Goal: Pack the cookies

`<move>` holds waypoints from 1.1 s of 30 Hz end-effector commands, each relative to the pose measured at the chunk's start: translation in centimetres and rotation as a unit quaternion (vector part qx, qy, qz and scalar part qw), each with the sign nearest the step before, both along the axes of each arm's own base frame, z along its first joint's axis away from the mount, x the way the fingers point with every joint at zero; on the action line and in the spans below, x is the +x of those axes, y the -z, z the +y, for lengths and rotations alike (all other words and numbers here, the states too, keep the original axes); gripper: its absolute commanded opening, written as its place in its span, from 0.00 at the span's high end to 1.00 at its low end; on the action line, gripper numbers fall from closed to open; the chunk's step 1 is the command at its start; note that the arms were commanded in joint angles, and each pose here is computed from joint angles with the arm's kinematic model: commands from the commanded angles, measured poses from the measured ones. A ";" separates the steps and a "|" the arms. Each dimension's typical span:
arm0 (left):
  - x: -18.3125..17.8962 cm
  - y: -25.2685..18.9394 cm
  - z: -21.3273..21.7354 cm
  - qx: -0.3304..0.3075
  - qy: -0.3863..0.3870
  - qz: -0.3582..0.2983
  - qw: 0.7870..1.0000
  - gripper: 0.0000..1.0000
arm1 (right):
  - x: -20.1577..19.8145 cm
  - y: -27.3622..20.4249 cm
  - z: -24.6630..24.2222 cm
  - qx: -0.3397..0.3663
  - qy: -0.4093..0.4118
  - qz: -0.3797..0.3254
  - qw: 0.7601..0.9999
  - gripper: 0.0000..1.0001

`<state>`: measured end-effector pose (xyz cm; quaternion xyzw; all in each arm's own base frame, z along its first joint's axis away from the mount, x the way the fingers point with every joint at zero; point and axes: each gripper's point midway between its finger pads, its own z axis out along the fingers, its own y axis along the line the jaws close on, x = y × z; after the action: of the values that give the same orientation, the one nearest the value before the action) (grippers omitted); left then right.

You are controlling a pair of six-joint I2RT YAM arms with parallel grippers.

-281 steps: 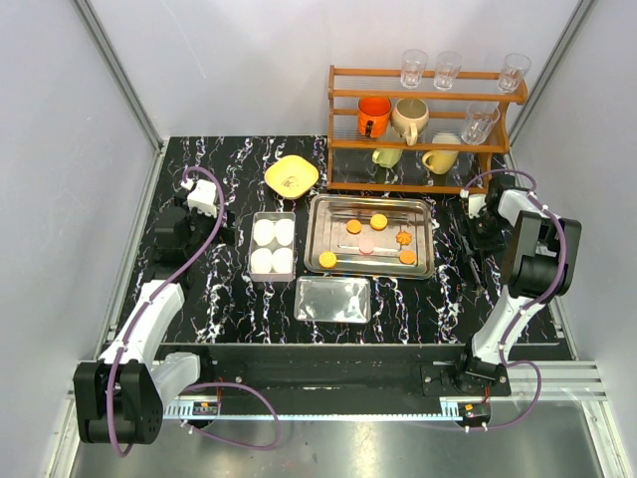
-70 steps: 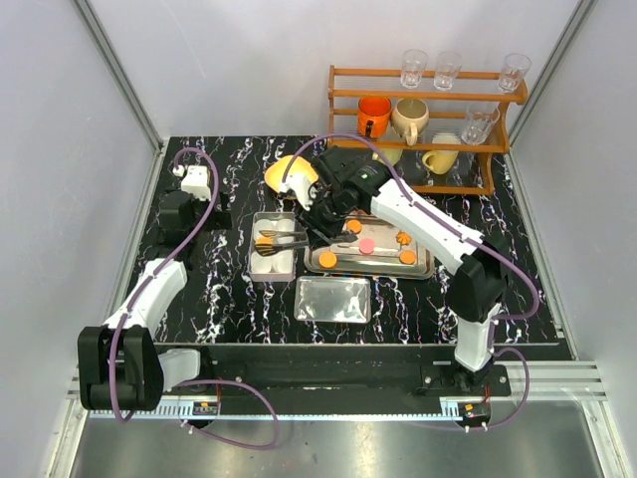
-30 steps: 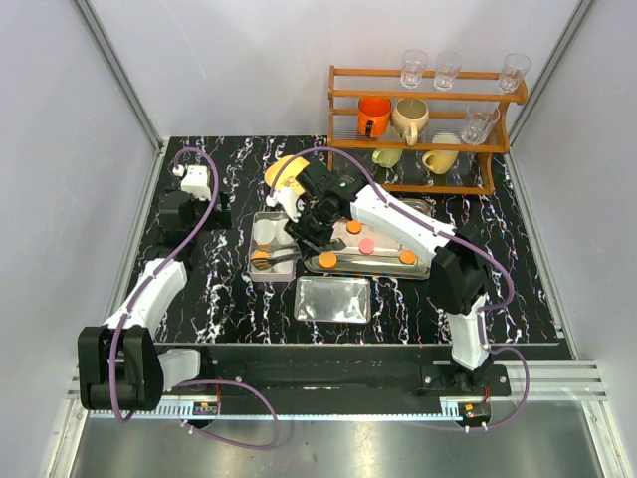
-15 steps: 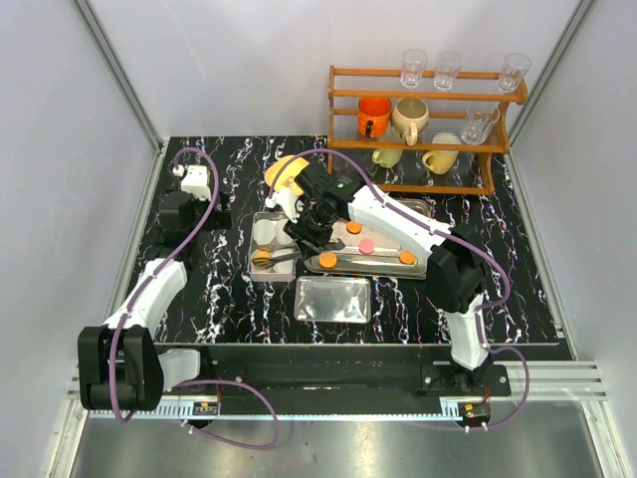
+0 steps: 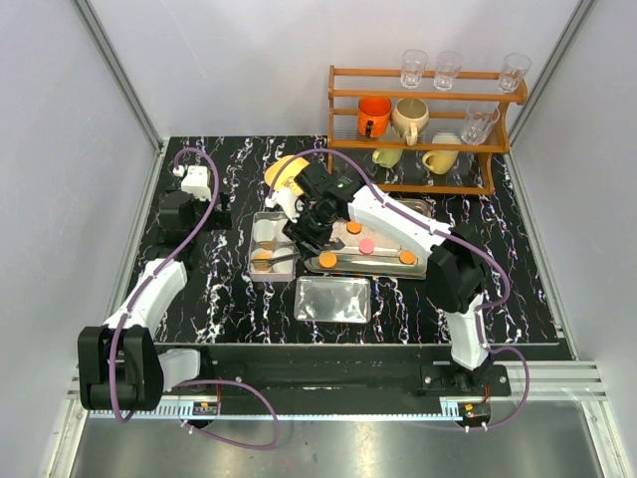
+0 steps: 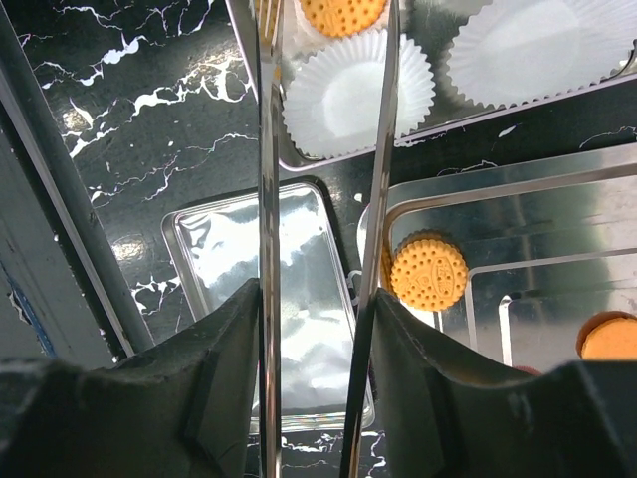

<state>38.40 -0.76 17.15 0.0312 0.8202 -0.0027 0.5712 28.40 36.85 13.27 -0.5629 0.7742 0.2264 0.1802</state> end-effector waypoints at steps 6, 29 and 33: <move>0.6 -2.1 0.0 0.001 0.004 -0.041 0.999 0.01 | 0.6 -1.6 1.3 0.024 -0.004 -0.031 0.999 0.47; 0.4 -2.8 -0.2 -0.001 0.009 -0.046 0.999 0.01 | 0.6 -8.7 -0.6 0.063 0.043 -0.095 0.993 0.53; 0.3 -2.8 -0.1 0.000 0.009 -0.046 0.999 0.01 | 1.4 -8.9 -2.1 0.049 0.070 -0.112 0.990 0.52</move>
<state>38.29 -0.90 17.33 0.0335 0.8191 -0.0059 0.5726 29.27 35.85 19.48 -0.5392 0.7724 0.2058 0.2650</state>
